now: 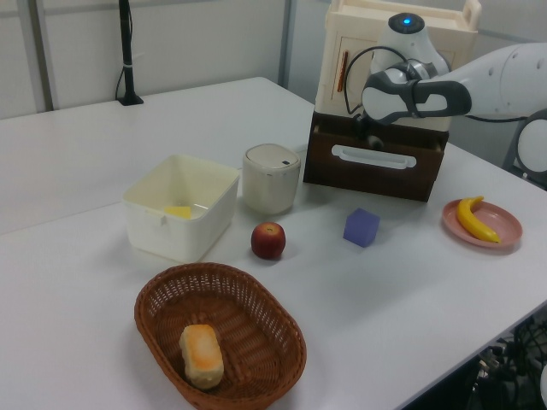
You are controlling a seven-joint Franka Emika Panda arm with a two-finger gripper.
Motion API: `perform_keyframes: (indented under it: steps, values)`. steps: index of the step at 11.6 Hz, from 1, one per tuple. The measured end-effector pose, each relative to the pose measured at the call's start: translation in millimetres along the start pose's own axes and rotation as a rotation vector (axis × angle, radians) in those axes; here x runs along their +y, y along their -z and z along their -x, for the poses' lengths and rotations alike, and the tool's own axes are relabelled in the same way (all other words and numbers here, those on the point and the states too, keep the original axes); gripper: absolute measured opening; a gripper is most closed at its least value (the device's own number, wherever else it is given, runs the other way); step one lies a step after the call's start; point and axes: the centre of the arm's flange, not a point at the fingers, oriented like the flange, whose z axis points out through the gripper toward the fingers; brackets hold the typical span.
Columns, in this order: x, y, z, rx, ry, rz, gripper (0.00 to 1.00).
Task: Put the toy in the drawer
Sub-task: 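Lower the panda toy into the drawer and open the gripper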
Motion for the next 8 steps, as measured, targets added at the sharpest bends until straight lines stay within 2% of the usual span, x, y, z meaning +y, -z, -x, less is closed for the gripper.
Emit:
perform_keyframes:
  steps: [1, 2, 8]
  values:
    - [-1.3, -1.9, 0.3, -0.001, 0.002, -0.001, 0.9]
    - [-1.8, -2.4, 0.6, -0.002, 0.002, -0.002, 0.97]
    - [-5.1, -0.9, -1.3, 0.002, -0.03, -0.008, 1.0]
